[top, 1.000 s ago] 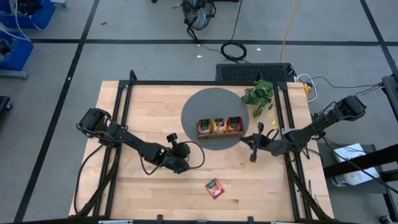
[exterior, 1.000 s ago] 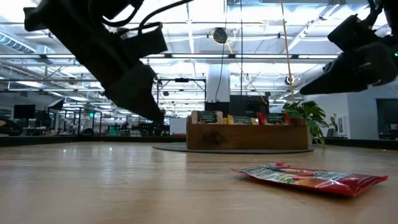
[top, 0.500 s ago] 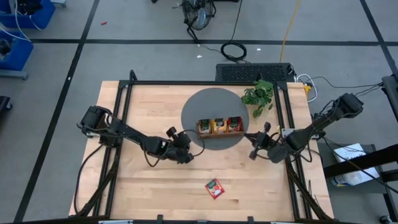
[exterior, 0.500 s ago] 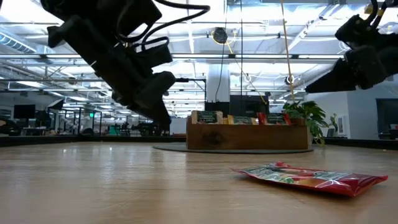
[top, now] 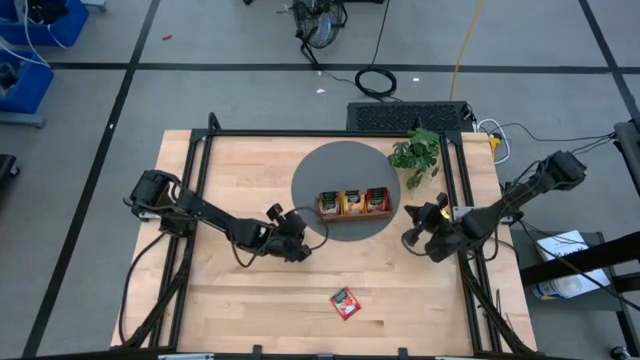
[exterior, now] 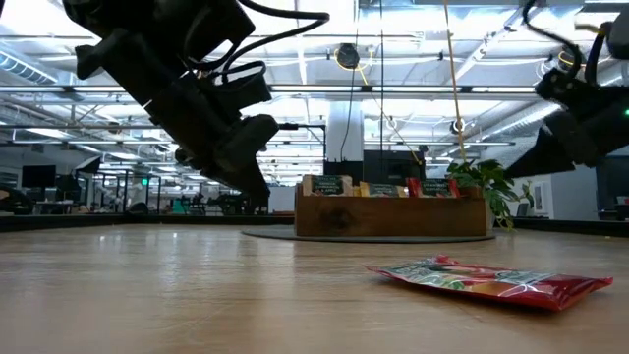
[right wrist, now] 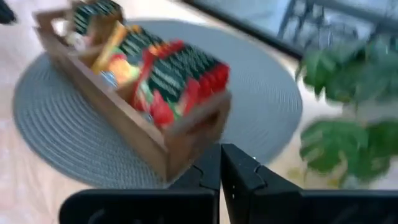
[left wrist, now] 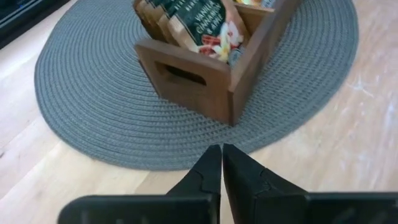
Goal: Pick & Place Tea
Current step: Adjust the wooden organizer on the table to align the position
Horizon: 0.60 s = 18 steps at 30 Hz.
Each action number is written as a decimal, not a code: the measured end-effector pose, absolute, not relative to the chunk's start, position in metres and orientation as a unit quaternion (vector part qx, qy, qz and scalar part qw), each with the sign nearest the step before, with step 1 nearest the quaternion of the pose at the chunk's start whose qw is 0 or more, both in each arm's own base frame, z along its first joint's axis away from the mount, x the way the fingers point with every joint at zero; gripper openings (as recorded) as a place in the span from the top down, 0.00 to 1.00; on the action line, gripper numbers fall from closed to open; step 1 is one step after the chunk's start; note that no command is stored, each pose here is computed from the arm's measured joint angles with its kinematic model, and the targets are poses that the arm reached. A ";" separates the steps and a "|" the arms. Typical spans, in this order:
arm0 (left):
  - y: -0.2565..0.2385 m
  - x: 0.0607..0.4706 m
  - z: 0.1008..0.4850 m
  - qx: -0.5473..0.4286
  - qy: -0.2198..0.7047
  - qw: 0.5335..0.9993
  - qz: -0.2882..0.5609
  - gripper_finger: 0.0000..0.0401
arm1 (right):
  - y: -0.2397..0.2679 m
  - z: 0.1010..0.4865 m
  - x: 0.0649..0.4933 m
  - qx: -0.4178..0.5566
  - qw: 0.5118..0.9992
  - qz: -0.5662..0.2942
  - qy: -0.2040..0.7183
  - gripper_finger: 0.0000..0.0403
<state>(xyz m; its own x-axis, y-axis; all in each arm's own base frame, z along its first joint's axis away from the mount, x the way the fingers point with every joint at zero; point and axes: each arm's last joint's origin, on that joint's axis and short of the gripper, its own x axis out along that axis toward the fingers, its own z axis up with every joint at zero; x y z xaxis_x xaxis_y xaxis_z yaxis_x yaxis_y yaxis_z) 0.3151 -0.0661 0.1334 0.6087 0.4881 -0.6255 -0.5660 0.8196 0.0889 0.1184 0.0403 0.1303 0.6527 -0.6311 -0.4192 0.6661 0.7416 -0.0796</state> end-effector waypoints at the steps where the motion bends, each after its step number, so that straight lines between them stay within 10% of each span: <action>1: -0.065 0.316 0.134 -0.061 0.328 0.895 0.296 0.94 | 0.039 0.129 0.118 0.052 0.905 -0.358 0.223 1.00; 18: -0.050 0.319 0.129 -0.078 0.354 0.887 0.285 0.96 | 0.028 0.107 0.128 0.097 0.905 -0.323 0.261 1.00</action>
<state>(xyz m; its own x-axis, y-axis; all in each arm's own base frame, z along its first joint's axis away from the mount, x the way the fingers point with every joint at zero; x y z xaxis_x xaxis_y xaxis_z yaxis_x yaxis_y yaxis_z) 0.3190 -0.0503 0.1287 0.5865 0.4510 -0.6727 -0.5611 0.8252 0.0641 0.1283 0.0284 0.1069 0.6555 -0.5335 -0.5346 0.6346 0.7728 0.0069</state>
